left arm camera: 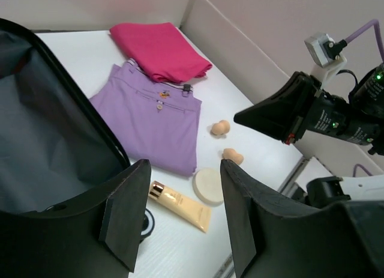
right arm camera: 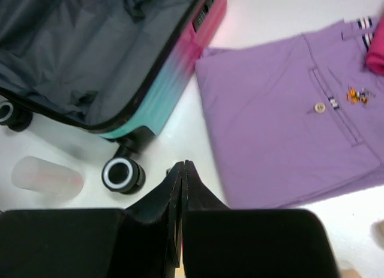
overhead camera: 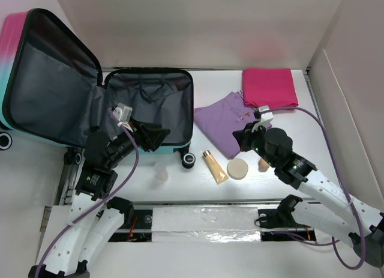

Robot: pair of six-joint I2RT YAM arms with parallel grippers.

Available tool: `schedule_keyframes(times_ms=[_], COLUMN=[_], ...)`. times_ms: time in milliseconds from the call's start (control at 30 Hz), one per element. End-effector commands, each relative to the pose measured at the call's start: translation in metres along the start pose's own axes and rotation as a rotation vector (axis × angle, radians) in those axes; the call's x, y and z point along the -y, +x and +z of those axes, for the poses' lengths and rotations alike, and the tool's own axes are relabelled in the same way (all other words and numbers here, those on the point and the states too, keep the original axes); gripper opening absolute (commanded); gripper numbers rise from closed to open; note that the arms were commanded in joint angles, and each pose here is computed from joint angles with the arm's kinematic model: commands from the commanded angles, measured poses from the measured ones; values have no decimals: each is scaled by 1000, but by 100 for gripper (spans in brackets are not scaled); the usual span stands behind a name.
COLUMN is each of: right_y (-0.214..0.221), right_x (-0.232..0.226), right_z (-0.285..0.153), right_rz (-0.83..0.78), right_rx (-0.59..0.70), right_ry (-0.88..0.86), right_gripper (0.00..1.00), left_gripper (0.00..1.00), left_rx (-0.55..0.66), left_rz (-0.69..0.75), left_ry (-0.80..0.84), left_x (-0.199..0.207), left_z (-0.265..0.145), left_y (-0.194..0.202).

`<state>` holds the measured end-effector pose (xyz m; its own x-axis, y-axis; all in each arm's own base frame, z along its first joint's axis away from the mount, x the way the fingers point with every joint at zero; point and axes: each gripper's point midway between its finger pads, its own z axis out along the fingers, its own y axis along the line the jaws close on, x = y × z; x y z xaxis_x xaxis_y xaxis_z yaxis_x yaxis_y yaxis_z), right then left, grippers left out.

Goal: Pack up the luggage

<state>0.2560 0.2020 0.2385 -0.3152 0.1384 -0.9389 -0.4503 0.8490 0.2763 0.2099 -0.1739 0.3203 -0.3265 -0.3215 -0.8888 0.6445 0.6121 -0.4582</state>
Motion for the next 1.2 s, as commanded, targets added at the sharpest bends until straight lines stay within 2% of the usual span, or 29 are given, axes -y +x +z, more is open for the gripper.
schedule_keyframes(times_ms=[0,33,100,200,367,500,533,567,667,900,967,1100,1133,1167], right_y=[13,12,20,25,27,19,19,15,7,35,46,51,48,54], right_x=[1,11,33,67,91,101,104,109,112,101,110,159,180,191], right_z=[1,1,-2,-6,-6,2,5,7,17,29,23,-5,-16,-24], right_rz=[6,27,64,106,166,174,171,180,176,149,161,248,304,334], right_rx=[-57,-46,-60,-38,-34,-7,-11,-2,-4,-146,-150,-73,-37,-40], right_ry=[23,88,214,368,454,466,476,484,469,433,482,675,754,800], right_gripper=[0,0,9,17,27,30,30,19,0,0,0,0,7,25], left_gripper=[48,48,47,47,44,37,35,32,26,7,0,0,0,0], left_rx=[61,40,38,38,36,54,58,55,52,58,55,63,63,58], left_rz=[67,63,66,73,92,104,109,106,106,112,110,109,108,107], left_ry=[-41,-71,-91,-93,-100,-92,-94,-94,-85,-89,-85,-90,-93,-90], left_x=[-1,-7,-11,-11,-10,-7,-6,-7,-5,-4,-3,-3,-3,-2], left_z=[-5,-5,-5,-7,-5,-11,-11,-10,-10,-13,-12,-13,-13,-13], left_y=[-17,-12,-13,-11,-12,-13,-15,-14,-12,-13,-11,-13,-13,-11])
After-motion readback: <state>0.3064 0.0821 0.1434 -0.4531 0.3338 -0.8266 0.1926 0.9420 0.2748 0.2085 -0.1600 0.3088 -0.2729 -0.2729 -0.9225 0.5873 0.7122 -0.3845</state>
